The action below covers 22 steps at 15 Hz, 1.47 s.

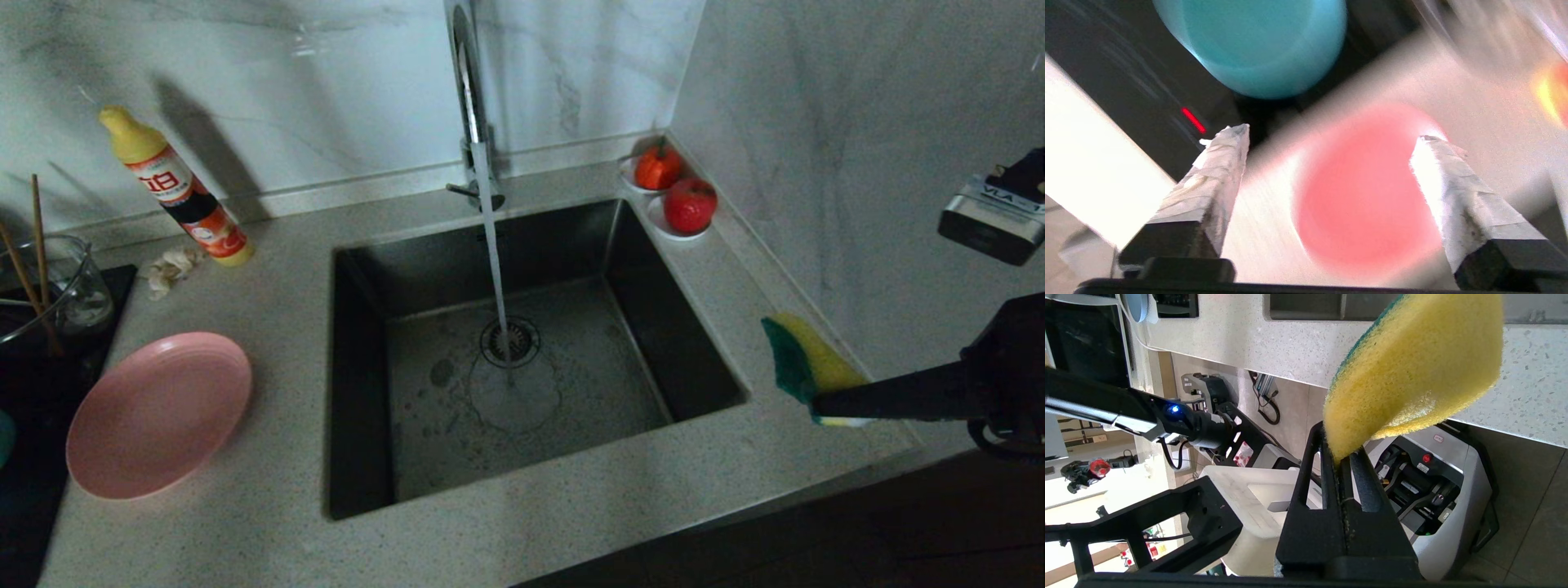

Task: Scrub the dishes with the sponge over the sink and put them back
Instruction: Wash the plate

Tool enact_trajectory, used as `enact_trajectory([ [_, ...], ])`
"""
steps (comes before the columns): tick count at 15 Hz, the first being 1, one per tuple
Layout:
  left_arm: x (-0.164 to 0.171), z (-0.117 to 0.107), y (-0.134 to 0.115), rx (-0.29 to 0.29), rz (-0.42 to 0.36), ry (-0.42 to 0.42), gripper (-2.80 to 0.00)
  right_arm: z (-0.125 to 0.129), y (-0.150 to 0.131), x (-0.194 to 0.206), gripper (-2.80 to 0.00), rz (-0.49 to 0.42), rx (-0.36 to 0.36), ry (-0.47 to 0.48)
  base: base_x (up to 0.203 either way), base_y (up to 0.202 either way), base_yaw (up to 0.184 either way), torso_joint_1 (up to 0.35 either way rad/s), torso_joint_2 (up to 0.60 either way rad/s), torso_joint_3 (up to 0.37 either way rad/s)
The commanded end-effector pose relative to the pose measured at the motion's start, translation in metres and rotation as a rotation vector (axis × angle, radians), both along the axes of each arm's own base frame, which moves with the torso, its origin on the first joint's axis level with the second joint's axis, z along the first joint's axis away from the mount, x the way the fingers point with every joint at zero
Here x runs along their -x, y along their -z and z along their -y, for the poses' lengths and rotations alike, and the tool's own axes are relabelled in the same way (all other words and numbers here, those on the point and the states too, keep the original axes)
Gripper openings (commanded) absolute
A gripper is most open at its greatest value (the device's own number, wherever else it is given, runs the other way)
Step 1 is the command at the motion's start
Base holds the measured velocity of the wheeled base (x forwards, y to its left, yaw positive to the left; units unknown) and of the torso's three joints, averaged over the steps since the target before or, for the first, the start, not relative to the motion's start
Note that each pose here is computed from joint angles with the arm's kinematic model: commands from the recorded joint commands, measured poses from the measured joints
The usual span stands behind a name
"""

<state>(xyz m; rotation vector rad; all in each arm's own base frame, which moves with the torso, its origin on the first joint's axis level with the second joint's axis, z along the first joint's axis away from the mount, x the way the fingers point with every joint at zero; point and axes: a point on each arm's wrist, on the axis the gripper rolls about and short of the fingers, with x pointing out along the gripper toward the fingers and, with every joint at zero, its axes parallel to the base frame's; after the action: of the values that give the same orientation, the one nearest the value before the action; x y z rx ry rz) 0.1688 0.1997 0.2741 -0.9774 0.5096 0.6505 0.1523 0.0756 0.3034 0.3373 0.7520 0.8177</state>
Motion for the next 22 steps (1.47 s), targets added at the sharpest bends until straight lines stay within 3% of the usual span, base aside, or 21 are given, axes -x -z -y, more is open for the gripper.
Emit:
enact_trajectory([
  [1,0.002,0.04,-0.017,-0.016,0.01,0.13,0.0,0.0,0.0,0.001,-2.8,-0.003,-0.002,-0.002,0.0,0.0,0.0,0.0,0.0,0.0],
  [3,-0.011,0.052,0.005,0.034,-0.071,0.239,0.0,0.0,-0.001,0.001,-2.8,0.0,-0.003,-0.002,0.0,0.0,0.0,0.0,0.0,0.0],
  [5,-0.025,0.049,0.037,0.07,-0.176,0.327,0.0,0.0,0.0,0.0,-2.8,-0.005,-0.001,-0.002,0.0,0.0,0.0,0.0,0.0,0.0],
  [8,-0.041,0.037,0.066,0.11,-0.278,0.344,0.0,-0.001,0.001,-0.002,-2.8,-0.011,0.002,-0.001,0.0,0.0,0.0,0.0,0.0,0.0],
  [11,-0.053,0.028,0.082,0.099,-0.303,0.367,0.0,-0.001,0.002,-0.003,-2.8,-0.015,0.003,-0.001,0.0,0.0,0.0,0.0,0.0,0.0],
  [16,-0.064,0.028,0.092,0.033,-0.369,0.383,0.0,-0.001,0.002,-0.003,-2.8,-0.016,0.004,0.0,0.0,0.0,0.0,0.0,0.0,0.0],
  [22,-0.071,0.025,0.103,0.024,-0.373,0.383,0.0,-0.002,0.007,-0.004,-2.8,-0.008,0.001,0.0,0.0,0.0,0.0,0.0,0.0,0.0],
])
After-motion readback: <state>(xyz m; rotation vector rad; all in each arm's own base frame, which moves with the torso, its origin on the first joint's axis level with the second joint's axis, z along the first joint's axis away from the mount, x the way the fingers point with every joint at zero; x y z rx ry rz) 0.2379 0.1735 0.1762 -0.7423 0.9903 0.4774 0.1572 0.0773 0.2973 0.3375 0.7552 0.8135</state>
